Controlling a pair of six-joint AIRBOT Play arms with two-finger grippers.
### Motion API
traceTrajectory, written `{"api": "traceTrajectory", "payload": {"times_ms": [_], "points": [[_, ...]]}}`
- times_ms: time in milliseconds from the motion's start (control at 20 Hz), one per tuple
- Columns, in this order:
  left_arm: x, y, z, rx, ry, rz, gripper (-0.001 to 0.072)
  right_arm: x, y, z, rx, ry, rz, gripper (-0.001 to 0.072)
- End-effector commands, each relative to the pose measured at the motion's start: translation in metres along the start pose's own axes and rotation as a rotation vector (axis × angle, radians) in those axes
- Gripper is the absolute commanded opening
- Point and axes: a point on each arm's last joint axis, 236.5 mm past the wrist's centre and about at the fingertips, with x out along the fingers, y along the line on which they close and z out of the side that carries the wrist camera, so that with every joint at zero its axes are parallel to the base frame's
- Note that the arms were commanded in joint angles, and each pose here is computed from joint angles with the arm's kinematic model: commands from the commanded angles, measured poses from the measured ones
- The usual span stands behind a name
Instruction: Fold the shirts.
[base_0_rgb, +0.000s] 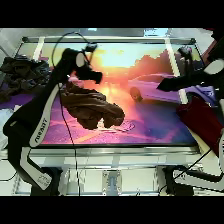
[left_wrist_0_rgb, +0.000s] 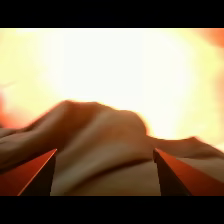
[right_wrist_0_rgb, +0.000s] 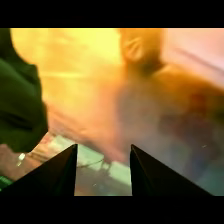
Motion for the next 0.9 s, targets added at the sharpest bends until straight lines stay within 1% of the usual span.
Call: {"api": "traceTrajectory", "payload": {"times_ms": [0, 100, 250, 400, 600, 750, 800, 850], "points": [[0.008, 0.080, -0.023, -0.183, 0.107, 0.123, 0.0692, 0.060, 0.042, -0.045, 0.016, 0.132, 0.134, 0.0387], [0.023, 0.094, -0.032, -0.205, 0.149, 0.077, 0.0692, 0.090, 0.068, -0.070, 0.000, 0.206, 0.181, 0.0387], [0.045, 0.115, -0.043, -0.203, 0.194, 0.082, 0.0692, 0.125, 0.101, -0.090, -0.043, 0.255, 0.215, 0.0388], [0.070, 0.117, -0.055, -0.165, 0.242, 0.070, 0.0691, 0.150, 0.133, -0.103, -0.059, 0.290, 0.263, 0.0388], [0.101, 0.112, -0.072, -0.156, 0.309, 0.040, 0.0690, 0.175, 0.140, -0.118, -0.025, 0.340, 0.251, 0.0388], [0.114, 0.112, -0.075, -0.136, 0.315, 0.035, 0.0689, 0.184, 0.134, -0.116, 0.004, 0.328, 0.222, 0.0387], [0.116, 0.112, -0.073, -0.132, 0.306, 0.036, 0.0656, 0.185, 0.133, -0.114, 0.003, 0.322, 0.217, 0.0386], [0.118, 0.113, -0.070, -0.132, 0.290, 0.037, 0.0558, 0.185, 0.130, -0.114, -0.004, 0.319, 0.207, 0.0386]]}}
